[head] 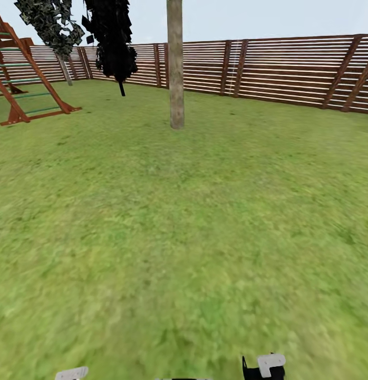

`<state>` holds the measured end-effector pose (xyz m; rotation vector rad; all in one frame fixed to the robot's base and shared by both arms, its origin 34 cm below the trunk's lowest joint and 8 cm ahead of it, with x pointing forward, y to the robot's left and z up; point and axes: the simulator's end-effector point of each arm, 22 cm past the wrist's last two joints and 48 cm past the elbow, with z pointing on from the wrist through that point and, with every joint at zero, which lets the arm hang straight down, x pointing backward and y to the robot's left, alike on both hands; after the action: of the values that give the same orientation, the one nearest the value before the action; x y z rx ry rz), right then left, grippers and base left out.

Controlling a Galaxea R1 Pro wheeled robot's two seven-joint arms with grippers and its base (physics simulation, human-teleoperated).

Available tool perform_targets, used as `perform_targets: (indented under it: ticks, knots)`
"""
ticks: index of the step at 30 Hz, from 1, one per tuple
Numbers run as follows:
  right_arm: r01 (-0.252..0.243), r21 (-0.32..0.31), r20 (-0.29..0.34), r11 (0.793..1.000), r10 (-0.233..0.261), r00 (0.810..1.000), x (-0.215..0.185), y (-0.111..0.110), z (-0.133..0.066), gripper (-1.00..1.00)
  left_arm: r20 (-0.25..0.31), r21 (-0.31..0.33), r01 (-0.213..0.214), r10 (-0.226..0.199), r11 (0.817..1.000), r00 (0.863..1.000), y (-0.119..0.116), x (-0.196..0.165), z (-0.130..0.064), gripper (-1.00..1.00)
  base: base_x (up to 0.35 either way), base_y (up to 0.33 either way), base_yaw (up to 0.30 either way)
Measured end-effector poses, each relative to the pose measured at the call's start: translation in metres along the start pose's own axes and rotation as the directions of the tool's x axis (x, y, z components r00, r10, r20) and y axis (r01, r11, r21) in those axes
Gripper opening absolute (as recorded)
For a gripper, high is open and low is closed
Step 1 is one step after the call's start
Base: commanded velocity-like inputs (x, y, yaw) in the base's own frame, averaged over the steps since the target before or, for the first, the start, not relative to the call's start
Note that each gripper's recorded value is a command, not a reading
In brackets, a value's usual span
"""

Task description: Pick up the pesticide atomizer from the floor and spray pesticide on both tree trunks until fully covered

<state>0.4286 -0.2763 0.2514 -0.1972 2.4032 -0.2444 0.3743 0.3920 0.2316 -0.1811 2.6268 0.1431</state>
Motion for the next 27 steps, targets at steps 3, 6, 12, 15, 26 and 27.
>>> perform_targets:
  ticks: [3,6,12,15,26,27]
  knots:
    - [-0.001,0.001,0.004,1.0,0.001,1.0,-0.002,0.0,0.0,1.0,0.005,0.0,0.001,-0.001,1.0,1.0,0.0,-0.002,0.0,-1.0,0.341,0.0,0.0]
    - [-0.001,0.002,0.009,1.0,0.001,1.0,-0.004,-0.001,0.0,1.0,0.009,0.001,0.001,-0.001,1.0,1.0,0.0,-0.004,-0.001,-1.0,0.341,0.0,0.0]
    - [-0.002,0.004,0.018,1.0,0.002,1.0,-0.009,-0.002,0.0,1.0,0.018,0.002,0.003,-0.003,1.0,1.0,-0.001,-0.008,-0.001,-1.0,0.341,0.0,0.0]
    - [-0.003,0.005,0.023,1.0,0.003,1.0,-0.011,-0.002,0.0,1.0,0.023,0.002,0.003,-0.003,1.0,1.0,-0.001,-0.01,-0.001,-1.0,0.341,0.0,0.0]
    - [-0.005,0.008,0.039,1.0,0.005,0.999,-0.019,-0.004,-0.001,1.0,0.04,0.004,0.005,-0.005,1.0,0.999,-0.002,-0.018,-0.003,-1.0,0.34,0.0,0.0]
    - [-0.005,0.009,0.041,1.0,0.005,0.999,-0.019,-0.004,-0.001,1.0,0.041,0.004,0.006,-0.006,1.0,0.999,-0.002,-0.019,-0.003,-1.0,0.34,0.0,0.0]
